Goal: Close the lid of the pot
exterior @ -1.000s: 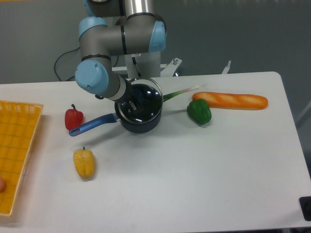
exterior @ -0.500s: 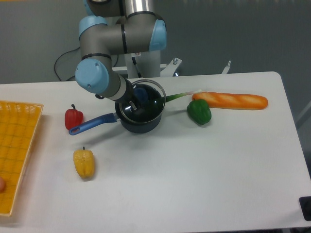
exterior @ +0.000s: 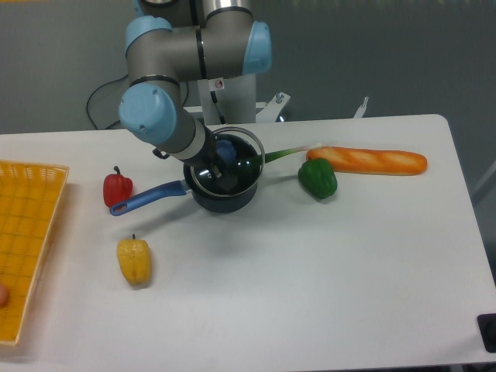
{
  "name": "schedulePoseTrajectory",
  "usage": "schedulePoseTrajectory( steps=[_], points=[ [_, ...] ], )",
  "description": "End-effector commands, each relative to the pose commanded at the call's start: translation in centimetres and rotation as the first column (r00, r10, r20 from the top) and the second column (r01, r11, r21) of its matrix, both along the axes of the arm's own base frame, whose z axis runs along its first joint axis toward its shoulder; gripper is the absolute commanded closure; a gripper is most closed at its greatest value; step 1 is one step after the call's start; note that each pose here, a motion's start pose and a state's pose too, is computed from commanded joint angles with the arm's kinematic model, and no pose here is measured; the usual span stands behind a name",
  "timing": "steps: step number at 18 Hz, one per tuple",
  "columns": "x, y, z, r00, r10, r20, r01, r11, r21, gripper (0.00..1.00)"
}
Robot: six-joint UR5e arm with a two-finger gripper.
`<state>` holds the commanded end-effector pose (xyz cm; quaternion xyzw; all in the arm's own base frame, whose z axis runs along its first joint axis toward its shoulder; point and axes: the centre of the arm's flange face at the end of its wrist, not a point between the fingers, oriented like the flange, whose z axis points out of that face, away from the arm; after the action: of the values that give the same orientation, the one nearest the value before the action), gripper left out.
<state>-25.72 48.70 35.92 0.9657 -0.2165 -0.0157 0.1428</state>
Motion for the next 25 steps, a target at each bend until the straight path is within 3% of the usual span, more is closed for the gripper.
schedulePoseTrajectory(
  steps=[2, 6, 12, 25],
  points=[
    [-2.0, -0.4, 1.3, 1.0, 0.014, 0.006, -0.014, 0.999, 0.039, 0.0],
    [-6.1, -1.8, 3.5, 0.998, -0.04, 0.042, 0.035, 0.994, 0.107, 0.0],
    [-11.9, -7.1, 5.0, 0.982, -0.172, 0.081, 0.16, 0.978, 0.133, 0.0],
    [-18.5, -14.4, 6.0, 0.96, -0.26, 0.104, 0.239, 0.954, 0.182, 0.0]
  ],
)
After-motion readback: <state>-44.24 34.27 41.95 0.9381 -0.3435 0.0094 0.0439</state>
